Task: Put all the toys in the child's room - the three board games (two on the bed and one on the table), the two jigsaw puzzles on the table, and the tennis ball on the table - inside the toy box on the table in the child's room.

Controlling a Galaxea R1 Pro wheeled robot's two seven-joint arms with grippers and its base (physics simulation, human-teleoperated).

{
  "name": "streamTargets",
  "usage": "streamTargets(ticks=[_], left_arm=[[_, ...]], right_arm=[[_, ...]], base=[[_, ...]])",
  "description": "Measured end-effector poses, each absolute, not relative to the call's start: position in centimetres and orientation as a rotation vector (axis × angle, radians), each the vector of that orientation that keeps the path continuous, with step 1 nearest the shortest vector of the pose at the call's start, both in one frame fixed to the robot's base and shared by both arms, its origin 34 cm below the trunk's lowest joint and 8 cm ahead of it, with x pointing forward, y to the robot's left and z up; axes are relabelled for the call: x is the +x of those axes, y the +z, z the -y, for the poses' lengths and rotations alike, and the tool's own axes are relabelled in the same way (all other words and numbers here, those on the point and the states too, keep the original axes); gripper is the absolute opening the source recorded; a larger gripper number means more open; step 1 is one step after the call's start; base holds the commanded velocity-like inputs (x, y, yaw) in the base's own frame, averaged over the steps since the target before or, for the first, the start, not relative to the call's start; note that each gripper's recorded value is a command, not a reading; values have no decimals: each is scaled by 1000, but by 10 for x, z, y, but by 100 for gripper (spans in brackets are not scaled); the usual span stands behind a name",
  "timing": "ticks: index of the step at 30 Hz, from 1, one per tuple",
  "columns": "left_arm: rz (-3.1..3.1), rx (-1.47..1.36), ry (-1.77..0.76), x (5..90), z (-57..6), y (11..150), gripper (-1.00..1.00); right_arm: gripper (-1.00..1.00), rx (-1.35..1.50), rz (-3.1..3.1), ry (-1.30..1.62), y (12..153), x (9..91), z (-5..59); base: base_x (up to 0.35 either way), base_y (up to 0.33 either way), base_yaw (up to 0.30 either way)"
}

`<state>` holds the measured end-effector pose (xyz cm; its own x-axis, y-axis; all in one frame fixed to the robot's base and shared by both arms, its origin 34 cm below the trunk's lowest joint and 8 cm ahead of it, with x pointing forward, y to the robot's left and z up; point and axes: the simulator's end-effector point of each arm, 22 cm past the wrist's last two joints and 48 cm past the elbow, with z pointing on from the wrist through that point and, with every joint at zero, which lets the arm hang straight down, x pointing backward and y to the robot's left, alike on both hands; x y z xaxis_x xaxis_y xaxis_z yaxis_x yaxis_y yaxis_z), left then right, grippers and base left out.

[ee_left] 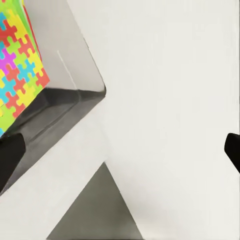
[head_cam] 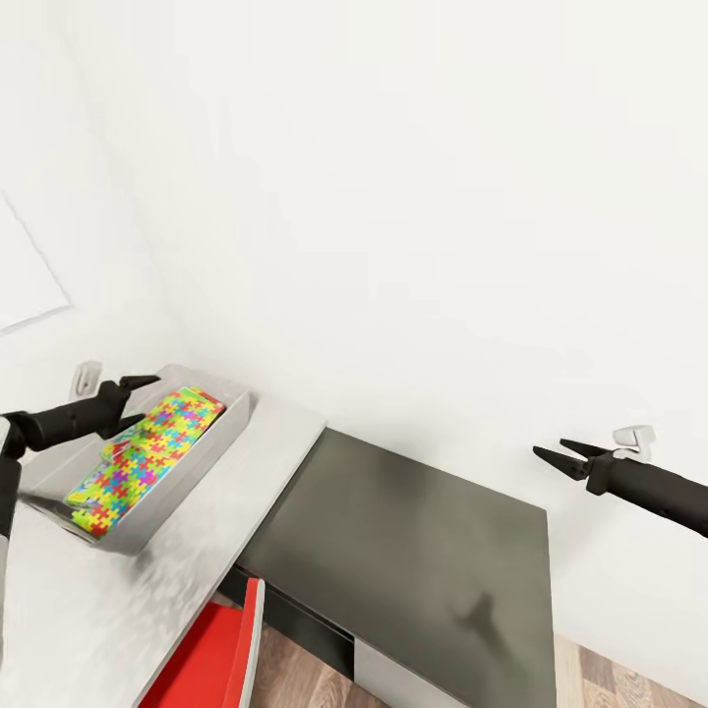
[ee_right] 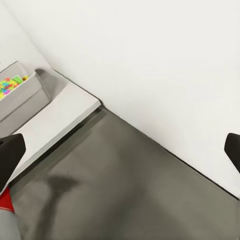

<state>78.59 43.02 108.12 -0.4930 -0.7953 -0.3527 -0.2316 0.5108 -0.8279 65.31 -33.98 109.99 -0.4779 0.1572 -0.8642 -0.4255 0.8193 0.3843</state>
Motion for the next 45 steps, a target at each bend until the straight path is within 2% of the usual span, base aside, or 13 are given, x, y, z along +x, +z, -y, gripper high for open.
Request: streamTargets(ticks=[14, 36, 38, 39, 45], left_arm=[[-1949, -746, -973, 777, -414, 1108, 100], [-1882, -604, -1043, 744, -369, 1146, 100], [-1898, -544, -1034, 736, -351, 1150, 100], [-1946, -430, -1058, 726, -307, 1151, 100], [-1969, -344, -1185, 702, -246, 1150, 100]], right_arm=[[100, -202, -1953, 696, 1101, 653, 339], [100, -213, -1926, 683, 1118, 649, 338], [100, -222, -1926, 688, 1119, 649, 334], [100, -235, -1930, 694, 1119, 649, 330], [100, -245, -1925, 695, 1123, 648, 327]], base=[[-231, 0, 0], [-16, 0, 0], [0, 0, 0], [0, 0, 0], [0, 0, 0]])
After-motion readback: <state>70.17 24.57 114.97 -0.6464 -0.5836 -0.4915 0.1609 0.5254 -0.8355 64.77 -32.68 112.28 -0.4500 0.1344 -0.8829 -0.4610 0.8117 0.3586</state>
